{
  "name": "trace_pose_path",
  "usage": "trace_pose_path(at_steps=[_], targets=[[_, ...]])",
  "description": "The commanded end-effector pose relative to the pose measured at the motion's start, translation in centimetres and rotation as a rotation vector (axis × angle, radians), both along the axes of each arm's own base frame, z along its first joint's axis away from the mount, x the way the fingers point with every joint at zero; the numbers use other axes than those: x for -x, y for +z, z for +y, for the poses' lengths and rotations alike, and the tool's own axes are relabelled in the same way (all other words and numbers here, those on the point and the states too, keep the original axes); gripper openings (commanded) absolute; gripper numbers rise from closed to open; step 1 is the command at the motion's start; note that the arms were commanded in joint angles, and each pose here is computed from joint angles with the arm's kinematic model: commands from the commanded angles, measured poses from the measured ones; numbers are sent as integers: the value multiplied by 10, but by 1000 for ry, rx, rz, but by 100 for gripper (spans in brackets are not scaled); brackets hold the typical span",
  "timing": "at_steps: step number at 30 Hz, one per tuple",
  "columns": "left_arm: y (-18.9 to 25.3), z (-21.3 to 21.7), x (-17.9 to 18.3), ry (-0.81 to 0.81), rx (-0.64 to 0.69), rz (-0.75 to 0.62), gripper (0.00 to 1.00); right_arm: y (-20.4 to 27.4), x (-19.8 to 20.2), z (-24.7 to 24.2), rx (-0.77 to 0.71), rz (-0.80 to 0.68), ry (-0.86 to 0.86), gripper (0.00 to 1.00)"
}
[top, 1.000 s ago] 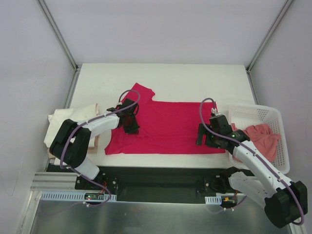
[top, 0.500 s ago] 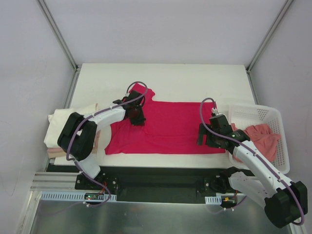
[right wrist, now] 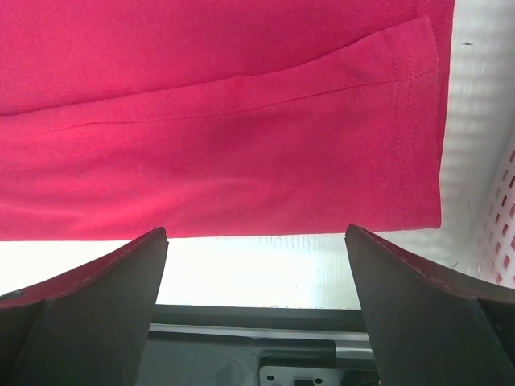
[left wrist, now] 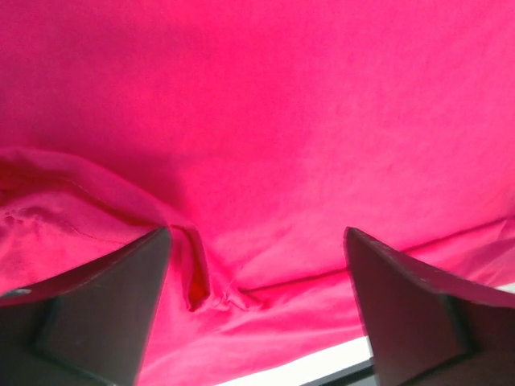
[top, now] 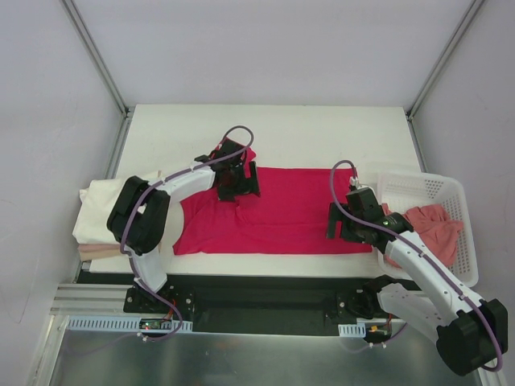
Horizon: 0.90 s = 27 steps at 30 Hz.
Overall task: Fold and stack the t-shirts
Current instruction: Fold the flattened tshirt in 1/3 of the way
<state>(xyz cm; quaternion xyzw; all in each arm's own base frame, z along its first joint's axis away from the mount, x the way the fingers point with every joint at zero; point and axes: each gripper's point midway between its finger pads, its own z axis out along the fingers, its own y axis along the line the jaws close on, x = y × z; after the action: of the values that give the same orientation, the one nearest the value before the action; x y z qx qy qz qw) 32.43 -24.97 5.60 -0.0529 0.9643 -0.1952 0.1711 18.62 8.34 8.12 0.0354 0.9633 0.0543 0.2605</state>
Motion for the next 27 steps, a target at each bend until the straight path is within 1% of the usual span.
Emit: trace_pose_path(at_steps=[1, 2, 4, 5, 6, 7, 8, 9, 11, 13, 18, 19, 20, 21, 23, 24, 26, 27], targets=[[23, 2, 13, -23, 15, -35, 99, 10, -5, -1, 4, -20, -5, 97], [33, 5, 15, -13, 21, -58, 99, 10, -6, 0, 1, -24, -2, 97], [29, 16, 27, 13, 3, -51, 100, 8, -5, 0, 1, -19, 0, 97], [39, 21, 29, 30, 10, -80, 99, 7, -6, 0, 0, -18, 0, 97], [30, 28, 40, 54, 0, -53, 99, 6, -5, 2, -7, -13, 5, 97], [37, 31, 46, 70, 20, -65, 99, 6, -5, 3, -9, -12, 5, 97], [33, 33, 52, 84, 15, -59, 99, 5, -6, 4, -14, -15, 7, 97], [23, 37, 64, 95, 6, -33, 99, 5, -6, 4, -16, -18, 7, 97], [21, 34, 73, 85, 8, -25, 99, 5, -7, 5, -20, -23, 8, 97], [17, 30, 75, 85, 5, -15, 99, 5, -8, 6, -25, -25, 11, 97], [19, 5, 58, 46, 5, -32, 99, 5, -6, 8, -40, -24, 17, 97], [10, 2, 55, 40, -12, -11, 99, 5, -5, 8, -42, -27, 19, 97], [9, -2, 50, 38, -13, -12, 99, 6, -4, 7, -46, -31, 12, 97], [15, -9, 40, 30, -7, -31, 99, 7, -5, 7, -45, -38, 7, 97], [5, -18, 30, 17, -22, -15, 99, 7, -3, 4, -41, -41, 3, 97], [13, -27, 19, 9, -4, -35, 99, 8, -2, 2, -31, -44, -2, 97], [5, -38, 13, -11, 1, -15, 99, 8, 0, -2, -15, -43, -10, 97], [13, -46, 3, -17, 13, -41, 99, 8, 0, -4, -7, -44, -17, 97]])
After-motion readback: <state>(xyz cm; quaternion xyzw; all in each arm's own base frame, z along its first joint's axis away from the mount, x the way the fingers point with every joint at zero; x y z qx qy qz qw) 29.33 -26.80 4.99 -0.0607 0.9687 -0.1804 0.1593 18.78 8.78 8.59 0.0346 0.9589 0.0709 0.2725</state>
